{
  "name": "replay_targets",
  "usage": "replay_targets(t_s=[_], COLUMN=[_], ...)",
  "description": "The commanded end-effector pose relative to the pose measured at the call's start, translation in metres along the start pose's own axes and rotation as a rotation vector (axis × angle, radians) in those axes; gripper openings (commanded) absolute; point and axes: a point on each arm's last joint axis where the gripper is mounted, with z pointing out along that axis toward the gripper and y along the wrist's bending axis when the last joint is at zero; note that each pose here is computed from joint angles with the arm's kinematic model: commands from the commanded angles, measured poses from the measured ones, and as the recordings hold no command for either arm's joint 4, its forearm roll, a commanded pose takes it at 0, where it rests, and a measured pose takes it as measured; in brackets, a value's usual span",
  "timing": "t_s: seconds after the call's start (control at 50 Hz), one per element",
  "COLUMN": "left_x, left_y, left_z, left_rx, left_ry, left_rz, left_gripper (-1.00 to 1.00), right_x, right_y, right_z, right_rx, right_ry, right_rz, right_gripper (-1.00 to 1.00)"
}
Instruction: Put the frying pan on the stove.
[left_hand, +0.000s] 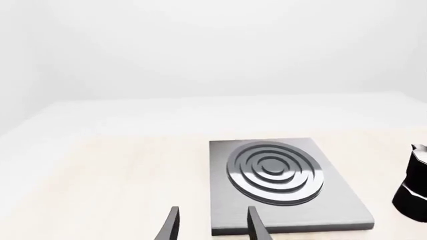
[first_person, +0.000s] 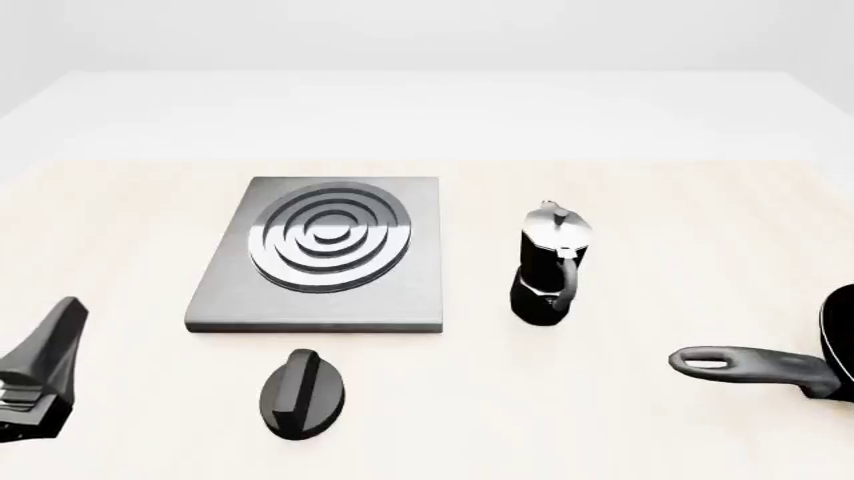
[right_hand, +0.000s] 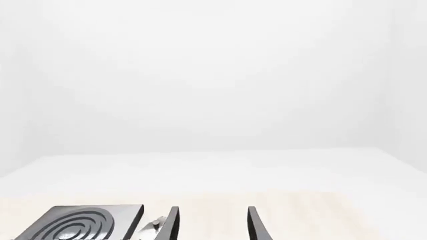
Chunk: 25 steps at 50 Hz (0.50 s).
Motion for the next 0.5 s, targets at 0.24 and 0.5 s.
replay_targets(t_s=[0.24,0.5], left_x=[-0.007,-0.013], left_y=[-0.002,-0.003], left_z=[0.008,0.008], left_rx=[0.034,0.052], left_ry=[0.010,0.011], left_rz=[0.015,0.025], left_gripper=[1.00,1.00], right_x=[-0.097,-0.151], right_y=[0.004,0.004], right_z=[-0.038,-0.080], right_rx=[-0.023,-0.039], right_ry=[-0.176,-0.277], right_rz=[0.011,0.014], right_gripper=[1.00,1.00])
